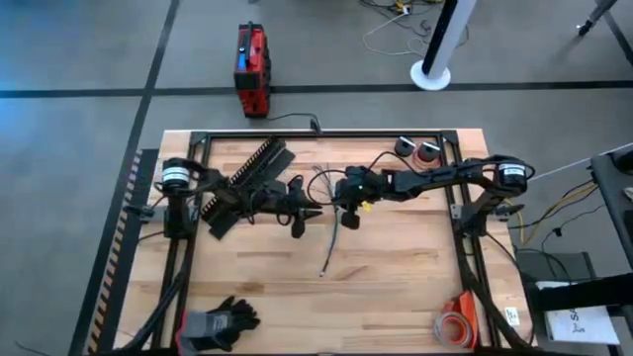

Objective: Ziptie cables
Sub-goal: Wrap the cable wires together using a black zip tie

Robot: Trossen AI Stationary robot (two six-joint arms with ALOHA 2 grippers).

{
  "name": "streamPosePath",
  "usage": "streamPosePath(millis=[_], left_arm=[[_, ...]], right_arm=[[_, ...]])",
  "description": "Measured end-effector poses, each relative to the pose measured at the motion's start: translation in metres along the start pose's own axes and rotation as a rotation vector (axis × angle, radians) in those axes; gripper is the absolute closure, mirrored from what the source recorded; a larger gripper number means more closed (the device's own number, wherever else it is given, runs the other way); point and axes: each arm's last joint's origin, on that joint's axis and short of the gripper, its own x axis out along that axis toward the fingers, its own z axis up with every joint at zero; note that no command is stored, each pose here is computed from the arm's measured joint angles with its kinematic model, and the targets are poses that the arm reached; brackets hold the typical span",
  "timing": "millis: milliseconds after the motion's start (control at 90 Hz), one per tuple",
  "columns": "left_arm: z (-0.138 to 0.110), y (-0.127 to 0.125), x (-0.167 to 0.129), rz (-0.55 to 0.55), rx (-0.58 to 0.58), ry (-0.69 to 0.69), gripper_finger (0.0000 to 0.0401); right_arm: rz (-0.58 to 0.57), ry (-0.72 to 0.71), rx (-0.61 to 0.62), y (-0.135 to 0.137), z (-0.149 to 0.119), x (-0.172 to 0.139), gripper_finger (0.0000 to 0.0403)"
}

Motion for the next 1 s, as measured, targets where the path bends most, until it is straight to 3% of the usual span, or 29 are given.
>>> streamPosePath(millis=[200,389,1000], left_arm=[[-0.006,0.001,0.001,0.003,-0.003,0.022,0.0311],[-0.005,0.001,0.001,0.004,-0.002,0.019,0.0312],[-0.006,0.001,0.001,0.009,0.003,0.022,0.0317]], right_arm=[[0.063,0.035,-0.085,0.002,-0.006,0.005,0.0291],[0.057,0.054,-0.133,-0.004,-0.011,0.010,0.0271],[0.060,0.140,-0.164,-0.013,-0.028,0.026,0.0328]])
